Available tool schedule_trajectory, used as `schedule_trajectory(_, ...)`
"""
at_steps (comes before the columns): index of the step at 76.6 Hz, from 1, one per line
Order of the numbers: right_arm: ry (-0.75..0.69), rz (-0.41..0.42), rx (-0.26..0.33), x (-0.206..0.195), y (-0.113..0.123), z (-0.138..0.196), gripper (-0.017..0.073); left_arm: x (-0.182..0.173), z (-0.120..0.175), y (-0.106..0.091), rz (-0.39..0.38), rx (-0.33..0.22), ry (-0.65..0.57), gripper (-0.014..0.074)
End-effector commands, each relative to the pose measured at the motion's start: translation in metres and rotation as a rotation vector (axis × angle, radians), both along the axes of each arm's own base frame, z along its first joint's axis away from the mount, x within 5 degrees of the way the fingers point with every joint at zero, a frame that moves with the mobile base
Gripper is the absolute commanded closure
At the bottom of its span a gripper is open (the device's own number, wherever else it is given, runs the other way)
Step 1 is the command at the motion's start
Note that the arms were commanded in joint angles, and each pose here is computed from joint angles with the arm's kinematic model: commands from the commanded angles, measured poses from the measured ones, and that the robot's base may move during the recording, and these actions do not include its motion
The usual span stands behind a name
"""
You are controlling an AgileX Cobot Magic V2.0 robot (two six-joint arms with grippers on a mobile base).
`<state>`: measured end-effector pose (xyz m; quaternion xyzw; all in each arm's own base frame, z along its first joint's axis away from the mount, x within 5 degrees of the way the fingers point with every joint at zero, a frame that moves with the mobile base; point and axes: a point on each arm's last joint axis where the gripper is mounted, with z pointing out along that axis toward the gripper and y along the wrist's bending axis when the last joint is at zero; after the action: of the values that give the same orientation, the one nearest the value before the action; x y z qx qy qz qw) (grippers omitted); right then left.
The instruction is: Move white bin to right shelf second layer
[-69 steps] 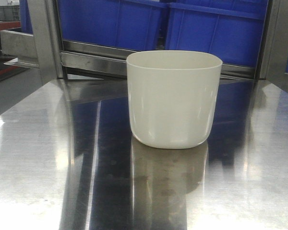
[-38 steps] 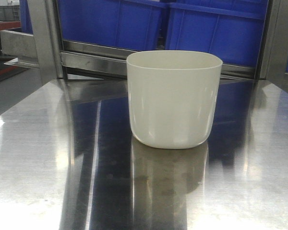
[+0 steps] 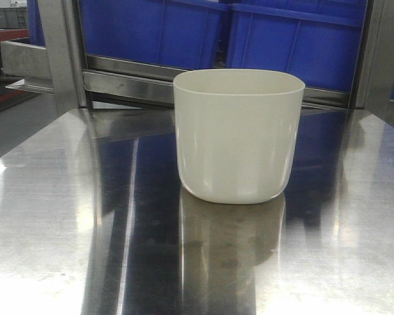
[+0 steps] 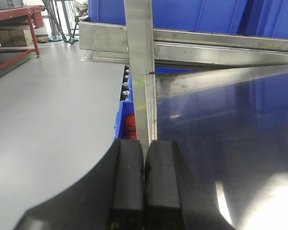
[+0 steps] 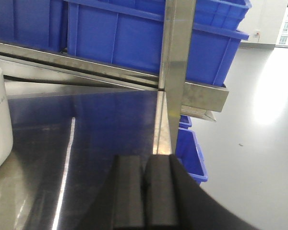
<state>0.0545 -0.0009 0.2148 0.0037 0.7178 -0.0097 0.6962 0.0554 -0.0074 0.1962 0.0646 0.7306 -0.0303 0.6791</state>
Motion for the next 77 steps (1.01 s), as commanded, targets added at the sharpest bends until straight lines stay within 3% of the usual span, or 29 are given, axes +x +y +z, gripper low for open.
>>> schedule_trajectory(1, -0.040, -0.003, -0.034, 0.002, 0.000, 0.027, 0.0539, 0.001, -0.004, 0.000, -0.003, -0.014, -0.062, 0.0509)
schedule_trajectory(15, 0.139, -0.002, -0.038, 0.019, -0.001, 0.047, 0.0539, 0.001, -0.004, 0.000, -0.003, -0.014, -0.062, 0.0509)
schedule_trajectory(29, 0.159, 0.013, -0.027, 0.049, 0.000, 0.093, 0.0539, 0.001, -0.004, 0.000, -0.003, -0.014, -0.062, 0.0509)
schedule_trajectory(45, 0.282, 0.165, 0.078, 0.090, 0.025, 0.108, 0.0539, 0.001, -0.004, 0.000, -0.003, -0.014, -0.062, 0.0509)
schedule_trajectory(55, 0.377, 0.257, 0.066, 0.117, 0.050, 0.106, 0.0533, 0.001, -0.004, 0.000, -0.003, -0.014, -0.062, 0.0509)
schedule_trajectory(61, 0.451, 0.248, 0.094, 0.138, 0.062, 0.102, 0.0472, 0.001, -0.004, 0.000, -0.003, -0.014, -0.062, 0.0509)
schedule_trajectory(72, 0.553, 0.157, 0.171, 0.176, 0.076, 0.102, 0.0231, 0.001, -0.004, 0.000, -0.003, -0.014, -0.062, 0.0509)
schedule_trajectory(77, 0.556, 0.127, 0.207, 0.188, 0.084, 0.110, 0.0188, 0.001, -0.004, 0.000, -0.003, -0.014, -0.062, 0.0509)
